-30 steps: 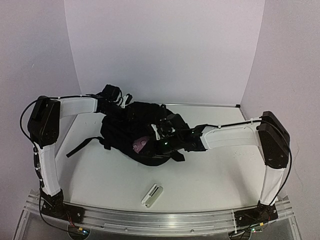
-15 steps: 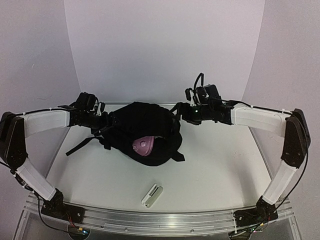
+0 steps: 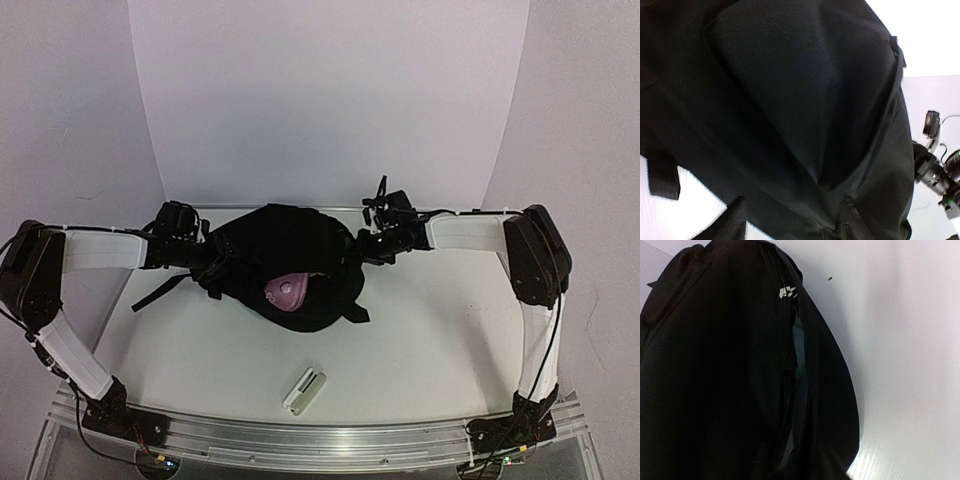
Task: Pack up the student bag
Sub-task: Adjust the student bag at the center of the board.
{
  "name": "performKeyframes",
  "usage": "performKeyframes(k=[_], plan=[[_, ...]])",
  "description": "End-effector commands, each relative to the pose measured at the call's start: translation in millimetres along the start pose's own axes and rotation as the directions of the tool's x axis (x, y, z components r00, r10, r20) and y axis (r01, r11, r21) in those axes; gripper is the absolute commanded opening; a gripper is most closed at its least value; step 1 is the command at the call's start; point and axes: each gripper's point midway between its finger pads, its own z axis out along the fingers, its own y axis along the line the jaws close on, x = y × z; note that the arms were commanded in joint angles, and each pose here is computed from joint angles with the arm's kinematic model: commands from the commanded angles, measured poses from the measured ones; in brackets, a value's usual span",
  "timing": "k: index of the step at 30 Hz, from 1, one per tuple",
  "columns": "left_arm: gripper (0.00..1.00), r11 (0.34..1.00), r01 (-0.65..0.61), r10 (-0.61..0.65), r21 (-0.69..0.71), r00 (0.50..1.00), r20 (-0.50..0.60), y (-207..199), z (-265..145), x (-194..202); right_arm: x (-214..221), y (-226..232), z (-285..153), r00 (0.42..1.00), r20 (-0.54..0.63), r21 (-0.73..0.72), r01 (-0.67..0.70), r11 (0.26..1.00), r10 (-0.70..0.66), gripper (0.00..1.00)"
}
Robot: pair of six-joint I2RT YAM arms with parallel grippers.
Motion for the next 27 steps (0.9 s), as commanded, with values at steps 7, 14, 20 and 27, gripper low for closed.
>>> performKeyframes(k=[7, 14, 20, 27], plan=[[0.11, 0.994, -0.021, 0.018, 0.104, 0.999, 0.034, 7.2, 35.7, -45.5, 19.1, 21.4, -22.7, 0.999, -0.038, -0.117, -0.016, 0.993, 0.011, 0.0], [0.06, 0.979, -0.076, 0.061, 0.191, 0.995, 0.083, 5.1, 39.4, -99.8, 79.2, 64.8, -41.4, 0.993, -0.12, -0.232, -0.047, 0.972, 0.019, 0.0], [0.25, 0.958, -0.232, 0.203, 0.166, 0.964, 0.173, -16.3, 14.9, -128.1, 106.6, 86.0, -47.7, 0.988, -0.117, -0.297, -0.128, 0.946, 0.097, 0.0], [0.58, 0.869, -0.495, 0.482, -0.014, 0.839, 0.253, -63.2, -45.3, -113.8, 127.9, 49.6, -40.5, 0.952, -0.08, -0.24, -0.307, 0.921, 0.297, 0.0]])
